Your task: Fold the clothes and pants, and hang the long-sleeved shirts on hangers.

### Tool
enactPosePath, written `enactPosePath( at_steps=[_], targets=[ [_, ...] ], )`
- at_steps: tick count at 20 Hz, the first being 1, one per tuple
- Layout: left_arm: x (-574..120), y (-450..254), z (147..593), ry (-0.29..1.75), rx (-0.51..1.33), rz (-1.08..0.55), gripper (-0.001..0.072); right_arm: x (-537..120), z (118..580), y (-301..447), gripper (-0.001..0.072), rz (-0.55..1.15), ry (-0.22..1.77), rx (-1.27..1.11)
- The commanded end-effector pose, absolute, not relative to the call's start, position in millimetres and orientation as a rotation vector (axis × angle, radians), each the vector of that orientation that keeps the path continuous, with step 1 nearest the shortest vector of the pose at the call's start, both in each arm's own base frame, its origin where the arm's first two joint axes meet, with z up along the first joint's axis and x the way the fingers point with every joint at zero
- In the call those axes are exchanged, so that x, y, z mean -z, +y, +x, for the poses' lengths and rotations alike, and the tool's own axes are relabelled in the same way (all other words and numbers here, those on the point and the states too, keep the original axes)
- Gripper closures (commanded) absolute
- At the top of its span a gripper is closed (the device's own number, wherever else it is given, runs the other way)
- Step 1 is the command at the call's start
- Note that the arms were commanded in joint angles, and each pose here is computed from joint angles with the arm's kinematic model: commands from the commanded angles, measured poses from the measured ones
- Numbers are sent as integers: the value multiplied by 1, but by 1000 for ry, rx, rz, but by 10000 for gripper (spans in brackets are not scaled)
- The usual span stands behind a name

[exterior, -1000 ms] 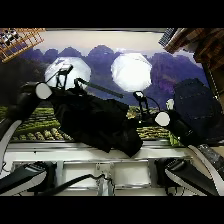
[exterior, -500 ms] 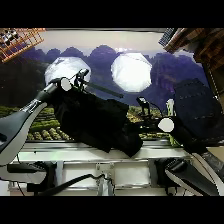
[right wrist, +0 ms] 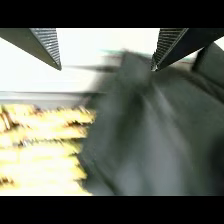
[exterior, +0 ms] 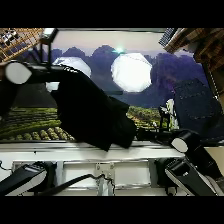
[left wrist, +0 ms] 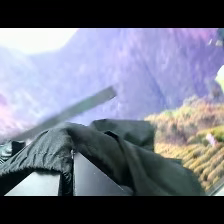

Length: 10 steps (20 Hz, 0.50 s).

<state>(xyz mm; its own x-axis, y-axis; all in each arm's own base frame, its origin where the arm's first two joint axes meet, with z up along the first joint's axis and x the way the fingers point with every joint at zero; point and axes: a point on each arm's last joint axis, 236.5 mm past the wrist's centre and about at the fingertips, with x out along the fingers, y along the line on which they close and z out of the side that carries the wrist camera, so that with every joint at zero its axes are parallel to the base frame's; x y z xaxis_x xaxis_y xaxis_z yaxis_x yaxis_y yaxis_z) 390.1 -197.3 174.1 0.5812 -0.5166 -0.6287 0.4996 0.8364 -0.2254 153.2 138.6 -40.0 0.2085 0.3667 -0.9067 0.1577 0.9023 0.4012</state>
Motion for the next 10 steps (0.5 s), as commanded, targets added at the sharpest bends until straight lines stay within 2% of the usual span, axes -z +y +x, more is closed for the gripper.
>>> enactPosePath(
  at_steps=[1,5,10],
  targets=[
    [-205,-191,378,668,594,-11,704,50,150,158,60,626,1343,-183],
    [-197,-192,370,713,608,-1,704,38,208,161,58,712,1114,-187],
    [-193,-192,365,737,614,4,704,65,244,174,59,713,1136,-174]
  ],
)
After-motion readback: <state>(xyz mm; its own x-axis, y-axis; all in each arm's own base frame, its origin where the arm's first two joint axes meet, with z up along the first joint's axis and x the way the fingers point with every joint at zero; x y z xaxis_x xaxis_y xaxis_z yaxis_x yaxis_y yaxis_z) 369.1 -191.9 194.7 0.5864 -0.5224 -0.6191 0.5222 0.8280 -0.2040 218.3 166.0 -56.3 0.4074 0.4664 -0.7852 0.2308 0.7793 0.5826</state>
